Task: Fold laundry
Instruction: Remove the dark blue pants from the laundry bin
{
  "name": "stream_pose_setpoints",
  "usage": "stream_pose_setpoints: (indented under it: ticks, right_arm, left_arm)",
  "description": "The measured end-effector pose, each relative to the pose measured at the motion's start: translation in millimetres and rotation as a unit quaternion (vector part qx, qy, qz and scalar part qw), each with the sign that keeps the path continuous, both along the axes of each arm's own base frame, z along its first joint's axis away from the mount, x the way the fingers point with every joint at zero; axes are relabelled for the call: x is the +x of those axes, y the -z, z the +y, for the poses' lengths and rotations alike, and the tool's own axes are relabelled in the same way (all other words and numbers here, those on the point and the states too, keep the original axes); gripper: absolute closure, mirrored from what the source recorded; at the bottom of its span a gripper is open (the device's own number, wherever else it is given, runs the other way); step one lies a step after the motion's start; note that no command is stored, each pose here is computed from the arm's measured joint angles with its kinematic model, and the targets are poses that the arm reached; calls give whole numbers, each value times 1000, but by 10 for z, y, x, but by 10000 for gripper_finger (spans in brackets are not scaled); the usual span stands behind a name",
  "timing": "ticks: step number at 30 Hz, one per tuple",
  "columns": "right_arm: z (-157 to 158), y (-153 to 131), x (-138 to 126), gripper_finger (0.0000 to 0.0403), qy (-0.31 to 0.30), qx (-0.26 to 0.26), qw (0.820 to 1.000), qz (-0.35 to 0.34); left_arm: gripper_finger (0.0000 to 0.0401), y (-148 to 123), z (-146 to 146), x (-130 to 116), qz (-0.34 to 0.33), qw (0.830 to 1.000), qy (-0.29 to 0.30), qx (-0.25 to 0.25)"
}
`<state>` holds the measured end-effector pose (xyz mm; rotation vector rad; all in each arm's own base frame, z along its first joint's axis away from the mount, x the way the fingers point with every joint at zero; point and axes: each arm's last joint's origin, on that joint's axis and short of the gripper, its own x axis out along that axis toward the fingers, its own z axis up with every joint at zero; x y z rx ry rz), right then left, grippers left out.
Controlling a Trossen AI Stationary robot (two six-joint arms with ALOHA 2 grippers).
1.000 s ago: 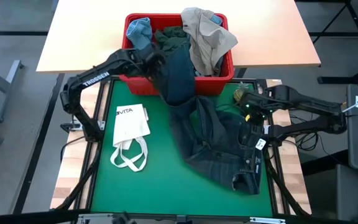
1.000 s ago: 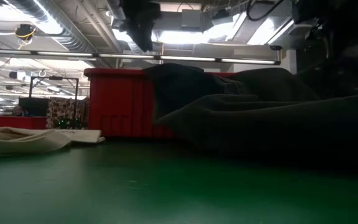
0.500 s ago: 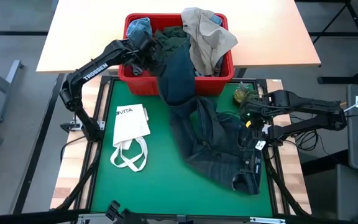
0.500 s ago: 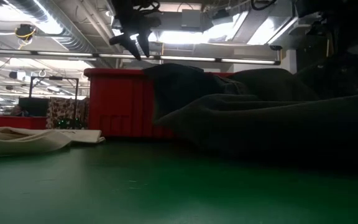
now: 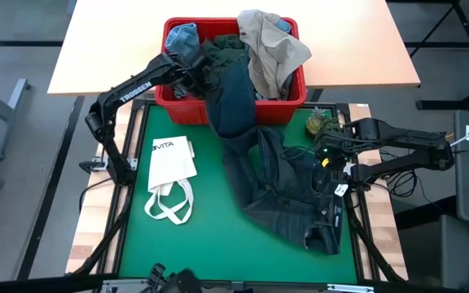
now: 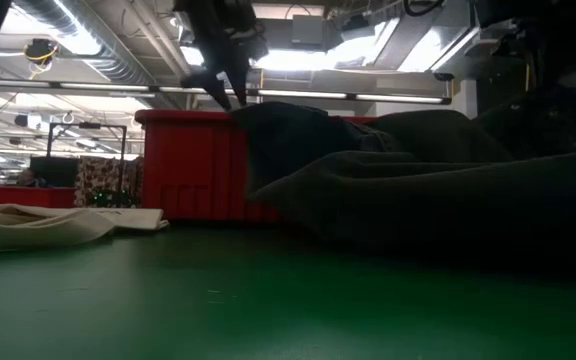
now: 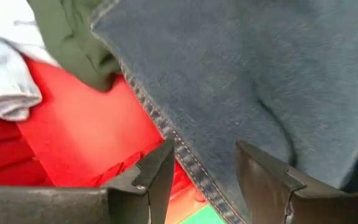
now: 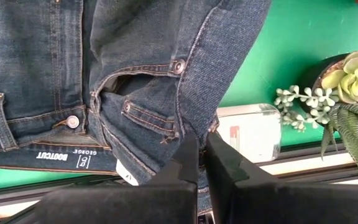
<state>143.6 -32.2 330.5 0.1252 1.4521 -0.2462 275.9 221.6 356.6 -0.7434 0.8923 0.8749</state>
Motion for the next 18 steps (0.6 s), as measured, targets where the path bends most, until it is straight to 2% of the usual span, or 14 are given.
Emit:
stream_pose_setpoints:
  ticks: [9, 18]
  right_arm:
    - [0, 0, 0, 393, -3, 0, 1000, 0]
    - [0, 0, 0, 392, -4, -1, 1000, 0]
  left_arm:
    - [241, 152, 106, 17, 11, 999, -36, -38]
    - [246, 154, 158, 12, -37, 996, -14, -83]
